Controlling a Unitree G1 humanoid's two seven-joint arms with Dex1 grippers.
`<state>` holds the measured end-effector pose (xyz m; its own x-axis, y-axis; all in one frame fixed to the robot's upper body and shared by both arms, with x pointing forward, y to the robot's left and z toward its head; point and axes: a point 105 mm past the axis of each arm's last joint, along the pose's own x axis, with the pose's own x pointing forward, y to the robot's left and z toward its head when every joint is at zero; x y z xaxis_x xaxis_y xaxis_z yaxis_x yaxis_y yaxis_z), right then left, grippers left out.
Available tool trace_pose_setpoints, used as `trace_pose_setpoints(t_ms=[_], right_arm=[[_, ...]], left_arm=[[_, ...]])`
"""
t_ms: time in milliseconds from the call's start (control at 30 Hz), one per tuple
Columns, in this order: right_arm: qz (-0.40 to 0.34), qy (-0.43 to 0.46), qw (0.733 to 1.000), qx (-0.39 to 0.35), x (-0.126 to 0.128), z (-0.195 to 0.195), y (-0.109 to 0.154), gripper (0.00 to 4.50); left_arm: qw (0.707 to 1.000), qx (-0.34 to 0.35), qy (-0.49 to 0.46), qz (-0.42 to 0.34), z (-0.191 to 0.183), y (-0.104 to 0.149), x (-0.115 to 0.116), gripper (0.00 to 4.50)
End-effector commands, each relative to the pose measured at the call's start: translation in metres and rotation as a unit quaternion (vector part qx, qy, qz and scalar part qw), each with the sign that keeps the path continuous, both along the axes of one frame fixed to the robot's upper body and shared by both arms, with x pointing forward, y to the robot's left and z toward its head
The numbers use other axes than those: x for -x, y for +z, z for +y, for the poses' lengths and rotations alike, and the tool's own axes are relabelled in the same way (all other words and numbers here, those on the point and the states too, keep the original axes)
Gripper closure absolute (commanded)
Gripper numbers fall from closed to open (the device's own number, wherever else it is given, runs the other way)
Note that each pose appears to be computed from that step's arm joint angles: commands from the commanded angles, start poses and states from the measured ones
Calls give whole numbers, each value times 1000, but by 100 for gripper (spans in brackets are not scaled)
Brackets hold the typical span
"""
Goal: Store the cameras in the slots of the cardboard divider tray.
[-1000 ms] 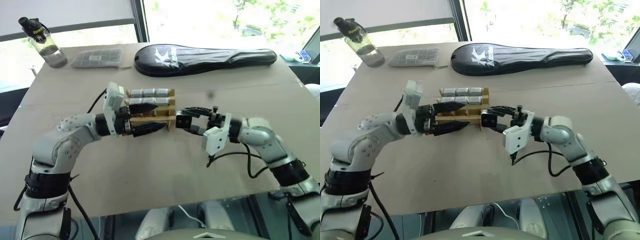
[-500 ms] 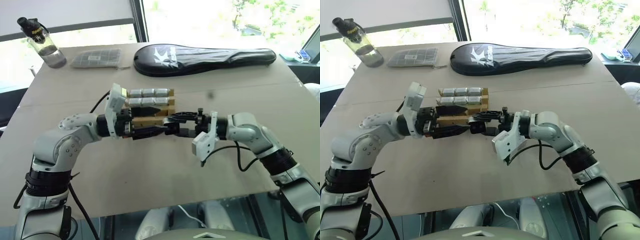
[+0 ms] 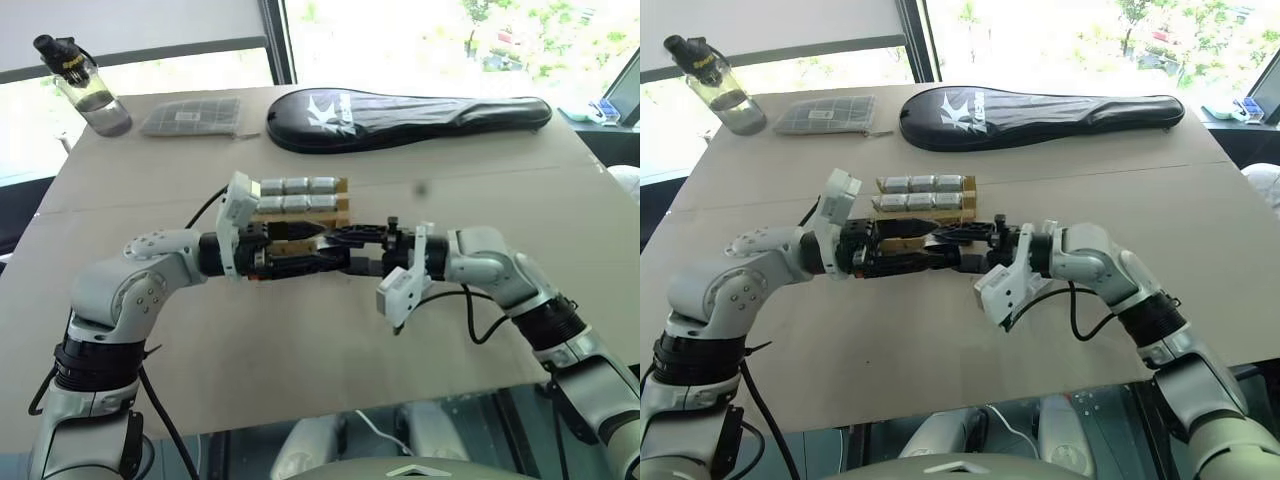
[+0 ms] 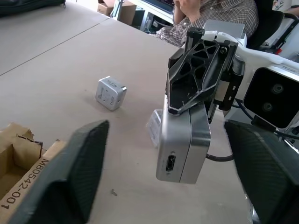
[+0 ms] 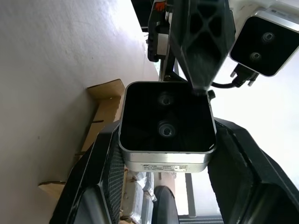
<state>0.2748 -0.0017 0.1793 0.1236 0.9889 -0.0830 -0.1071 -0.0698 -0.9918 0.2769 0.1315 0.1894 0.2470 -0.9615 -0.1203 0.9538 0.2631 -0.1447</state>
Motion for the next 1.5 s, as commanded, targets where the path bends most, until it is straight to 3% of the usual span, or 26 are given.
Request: trace_pose_setpoints(t_ms=[33,100,133,400,567,700,833,967,1033,1133,1233,1500], right_arm=[[-22,20,999,-22,8,4,13,256],[-22,19,999,-22,8,5,14,256],[-21,18,999,-23,8,4,14,256],[38,-17,999,-33,5,0,10,256],[97,-40,992,-70,6,-10,14,9],[226,-100,953,-177,-2,-28,23,9],[420,-119,860,-266,1,-47,20,9],[520,-128,789,-301,11,-80,13,9],[563,-104,760,-306,29,-102,7,9],[585,-132,753,-271,45,-129,-11,9],[579,-139,772,-222,61,-145,-20,9],[592,-129,774,-183,75,-143,-18,9]], left_arm=[[1000,8,-12,-16,-2,9,3,280],[1000,6,-15,-15,-2,8,4,363],[1000,6,-15,-16,-2,8,4,380],[999,6,2,-48,0,11,-3,379],[994,-1,24,-107,13,19,-17,379],[990,-42,35,-127,39,14,-35,379],[986,-54,48,-151,66,12,-59,379],[981,-57,66,-175,83,15,-78,379],[979,-53,79,-180,90,19,-87,379],[979,-58,84,-175,96,16,-94,379],[983,-52,62,-167,98,12,-91,379],[984,-82,46,-154,102,-6,-89,379]])
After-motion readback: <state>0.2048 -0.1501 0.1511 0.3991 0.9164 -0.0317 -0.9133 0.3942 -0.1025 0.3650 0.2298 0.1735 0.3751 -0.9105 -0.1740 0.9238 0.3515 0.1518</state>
